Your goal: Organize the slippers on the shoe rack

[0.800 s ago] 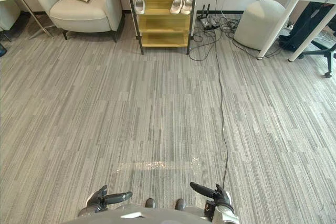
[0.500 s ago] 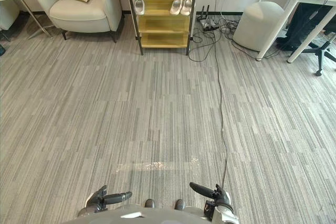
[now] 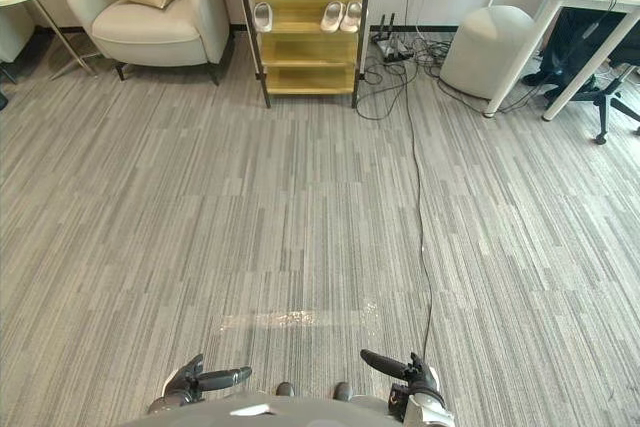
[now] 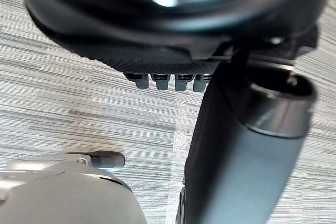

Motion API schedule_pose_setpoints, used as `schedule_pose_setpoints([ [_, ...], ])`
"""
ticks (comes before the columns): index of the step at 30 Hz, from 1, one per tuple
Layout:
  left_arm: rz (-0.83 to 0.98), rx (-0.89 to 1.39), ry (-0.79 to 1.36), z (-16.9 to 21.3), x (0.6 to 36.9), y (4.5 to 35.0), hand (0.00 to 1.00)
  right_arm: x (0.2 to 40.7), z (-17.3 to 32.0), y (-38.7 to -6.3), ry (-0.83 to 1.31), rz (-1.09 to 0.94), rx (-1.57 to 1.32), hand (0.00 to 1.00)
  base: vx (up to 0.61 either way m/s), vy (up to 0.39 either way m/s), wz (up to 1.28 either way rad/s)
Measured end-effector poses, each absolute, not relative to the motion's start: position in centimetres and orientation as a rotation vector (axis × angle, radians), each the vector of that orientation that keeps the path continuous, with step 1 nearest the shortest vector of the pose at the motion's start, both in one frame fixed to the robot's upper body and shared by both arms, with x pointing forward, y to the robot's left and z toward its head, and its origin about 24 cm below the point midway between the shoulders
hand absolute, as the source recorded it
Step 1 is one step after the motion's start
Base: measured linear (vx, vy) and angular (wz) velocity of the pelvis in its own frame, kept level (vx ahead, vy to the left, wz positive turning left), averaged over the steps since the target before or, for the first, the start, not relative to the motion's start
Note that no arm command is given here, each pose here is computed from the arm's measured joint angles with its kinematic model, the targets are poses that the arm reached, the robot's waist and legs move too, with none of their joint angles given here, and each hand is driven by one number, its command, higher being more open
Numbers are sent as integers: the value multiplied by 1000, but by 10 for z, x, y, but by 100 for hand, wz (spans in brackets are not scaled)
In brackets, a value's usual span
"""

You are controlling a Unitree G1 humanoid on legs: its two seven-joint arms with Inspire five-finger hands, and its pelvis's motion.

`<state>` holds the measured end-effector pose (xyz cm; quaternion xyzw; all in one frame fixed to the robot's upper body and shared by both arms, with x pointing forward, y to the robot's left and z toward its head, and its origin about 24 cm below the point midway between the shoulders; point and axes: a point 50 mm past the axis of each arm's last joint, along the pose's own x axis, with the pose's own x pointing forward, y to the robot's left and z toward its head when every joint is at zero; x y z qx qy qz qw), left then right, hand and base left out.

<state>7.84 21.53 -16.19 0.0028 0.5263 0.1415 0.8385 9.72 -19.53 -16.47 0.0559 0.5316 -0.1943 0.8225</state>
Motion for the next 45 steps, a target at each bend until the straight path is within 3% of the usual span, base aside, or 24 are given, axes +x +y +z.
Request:
schedule_pose_setpoints([
  [17, 283, 57, 1097, -159, 89, 220, 100, 127, -155, -199, 1035, -401, 116, 100, 92, 14, 3],
  [22, 294, 48, 1104, -160, 88, 218, 100, 137, -151, -201, 1009, -403, 115, 100, 478, -185, 38],
  [32, 336, -19, 948, -147, 122, 218, 100, 146, -149, -196, 987, -395, 136, 100, 591, -234, -3],
  [38, 321, -28, 889, -140, 140, 213, 100, 146, -149, -197, 993, -412, 124, 100, 484, 120, -38],
  [41, 326, -2, 866, -135, 151, 223, 100, 145, -151, -182, 1015, -369, 131, 100, 531, 156, 5],
  [45, 363, -5, 929, -142, 134, 231, 100, 143, -153, -173, 1023, -345, 150, 100, 449, 153, -11],
])
